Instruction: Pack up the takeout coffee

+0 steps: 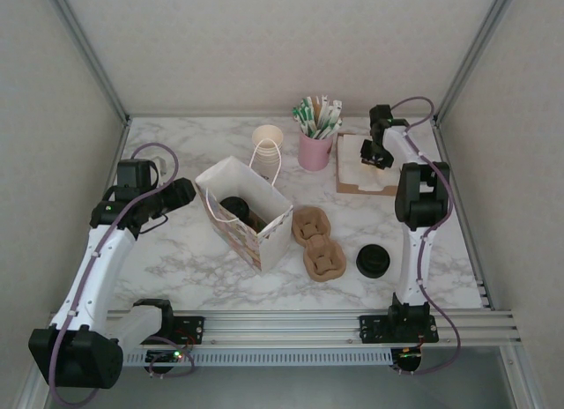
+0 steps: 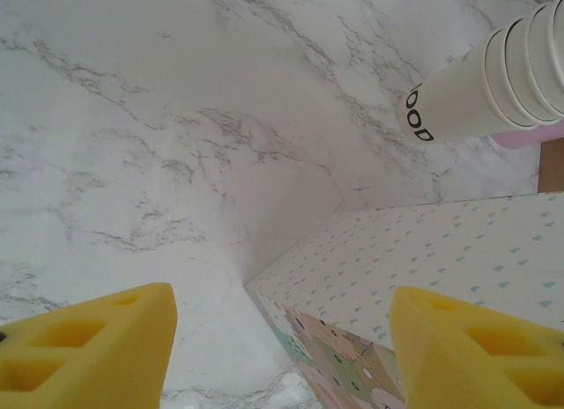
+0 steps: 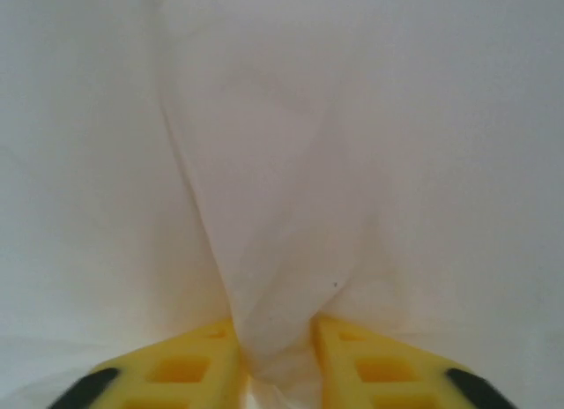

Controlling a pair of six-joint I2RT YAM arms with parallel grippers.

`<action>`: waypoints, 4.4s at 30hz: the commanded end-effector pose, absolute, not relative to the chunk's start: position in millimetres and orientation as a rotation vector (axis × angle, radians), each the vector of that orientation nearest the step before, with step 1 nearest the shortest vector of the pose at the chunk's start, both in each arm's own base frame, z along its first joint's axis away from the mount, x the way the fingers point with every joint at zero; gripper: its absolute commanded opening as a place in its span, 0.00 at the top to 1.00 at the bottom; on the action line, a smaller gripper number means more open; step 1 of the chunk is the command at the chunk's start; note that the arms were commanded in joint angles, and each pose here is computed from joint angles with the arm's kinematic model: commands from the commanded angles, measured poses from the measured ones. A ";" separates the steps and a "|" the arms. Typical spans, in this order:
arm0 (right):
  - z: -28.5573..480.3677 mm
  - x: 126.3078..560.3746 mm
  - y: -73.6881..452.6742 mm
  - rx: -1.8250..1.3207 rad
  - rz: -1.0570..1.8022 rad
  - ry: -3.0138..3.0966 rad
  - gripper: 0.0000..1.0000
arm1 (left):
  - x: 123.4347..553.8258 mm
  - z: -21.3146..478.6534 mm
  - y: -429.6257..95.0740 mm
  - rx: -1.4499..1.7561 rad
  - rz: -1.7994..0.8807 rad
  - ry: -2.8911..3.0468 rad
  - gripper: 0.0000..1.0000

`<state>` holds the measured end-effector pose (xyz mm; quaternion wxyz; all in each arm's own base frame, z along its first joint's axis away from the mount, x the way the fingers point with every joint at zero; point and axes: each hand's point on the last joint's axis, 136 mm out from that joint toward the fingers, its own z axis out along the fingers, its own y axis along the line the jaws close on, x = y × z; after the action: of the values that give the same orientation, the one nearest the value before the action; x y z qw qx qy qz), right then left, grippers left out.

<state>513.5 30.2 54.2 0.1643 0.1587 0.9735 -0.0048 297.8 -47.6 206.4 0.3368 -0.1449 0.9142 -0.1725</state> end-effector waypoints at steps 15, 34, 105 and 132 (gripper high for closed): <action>282.8 466.0 63.6 0.283 0.275 2.361 1.00 | 291.3 214.0 -44.2 -0.365 -0.441 2.366 0.35; 447.9 254.0 327.6 -0.841 0.518 1.645 1.00 | 291.2 216.3 -45.5 -0.375 -0.460 2.357 0.35; 357.6 232.0 387.7 -0.715 0.606 2.238 0.39 | 292.2 214.4 -34.2 -0.418 -0.388 2.337 0.28; 356.2 311.9 115.6 -0.091 -0.015 1.590 0.01 | 308.2 261.8 56.1 -0.747 0.058 1.886 0.00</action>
<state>294.9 146.2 364.5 0.6797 -0.1018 0.7263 -0.0121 305.5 28.3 263.6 0.5116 -0.2484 0.8222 -0.0241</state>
